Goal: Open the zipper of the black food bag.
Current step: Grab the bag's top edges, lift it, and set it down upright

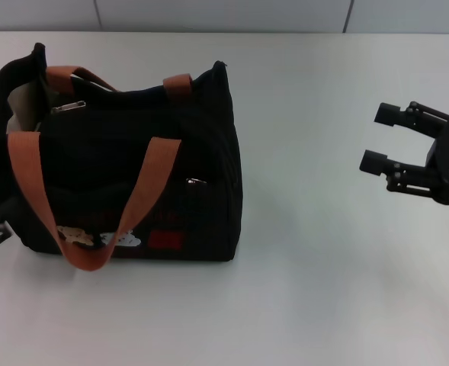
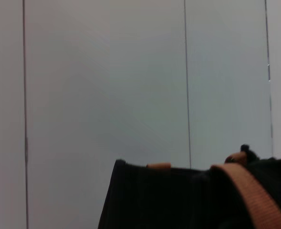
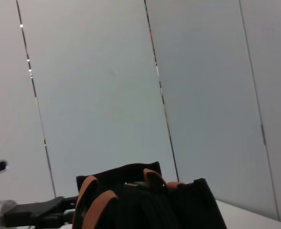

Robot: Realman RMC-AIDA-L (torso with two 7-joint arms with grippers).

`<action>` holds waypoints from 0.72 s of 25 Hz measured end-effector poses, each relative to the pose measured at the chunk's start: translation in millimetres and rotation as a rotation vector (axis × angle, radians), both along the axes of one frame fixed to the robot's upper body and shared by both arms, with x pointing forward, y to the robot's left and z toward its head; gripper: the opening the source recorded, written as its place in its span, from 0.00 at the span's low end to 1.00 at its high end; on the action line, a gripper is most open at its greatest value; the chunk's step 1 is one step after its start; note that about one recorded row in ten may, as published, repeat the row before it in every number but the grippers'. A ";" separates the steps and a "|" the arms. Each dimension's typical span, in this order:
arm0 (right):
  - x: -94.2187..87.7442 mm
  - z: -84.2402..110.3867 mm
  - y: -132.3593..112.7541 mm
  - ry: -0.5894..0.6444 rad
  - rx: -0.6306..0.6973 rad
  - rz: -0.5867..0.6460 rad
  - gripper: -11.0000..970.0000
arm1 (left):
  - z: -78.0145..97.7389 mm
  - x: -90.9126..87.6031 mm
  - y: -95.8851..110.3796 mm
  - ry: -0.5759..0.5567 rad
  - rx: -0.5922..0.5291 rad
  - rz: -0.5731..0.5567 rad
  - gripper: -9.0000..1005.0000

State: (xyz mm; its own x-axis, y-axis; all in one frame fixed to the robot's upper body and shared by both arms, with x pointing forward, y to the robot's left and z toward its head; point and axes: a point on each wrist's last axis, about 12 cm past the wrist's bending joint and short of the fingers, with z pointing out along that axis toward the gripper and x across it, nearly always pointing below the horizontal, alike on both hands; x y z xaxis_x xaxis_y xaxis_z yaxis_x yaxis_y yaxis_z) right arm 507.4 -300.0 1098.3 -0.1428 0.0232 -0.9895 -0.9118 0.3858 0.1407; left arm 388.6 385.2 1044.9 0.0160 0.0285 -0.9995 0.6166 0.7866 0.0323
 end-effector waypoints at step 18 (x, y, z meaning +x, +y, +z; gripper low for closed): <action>-3.7 -1.8 0.9 0.010 -0.001 0.017 0.83 | -13.6 20.4 -22.4 0.027 0.034 0.023 0.42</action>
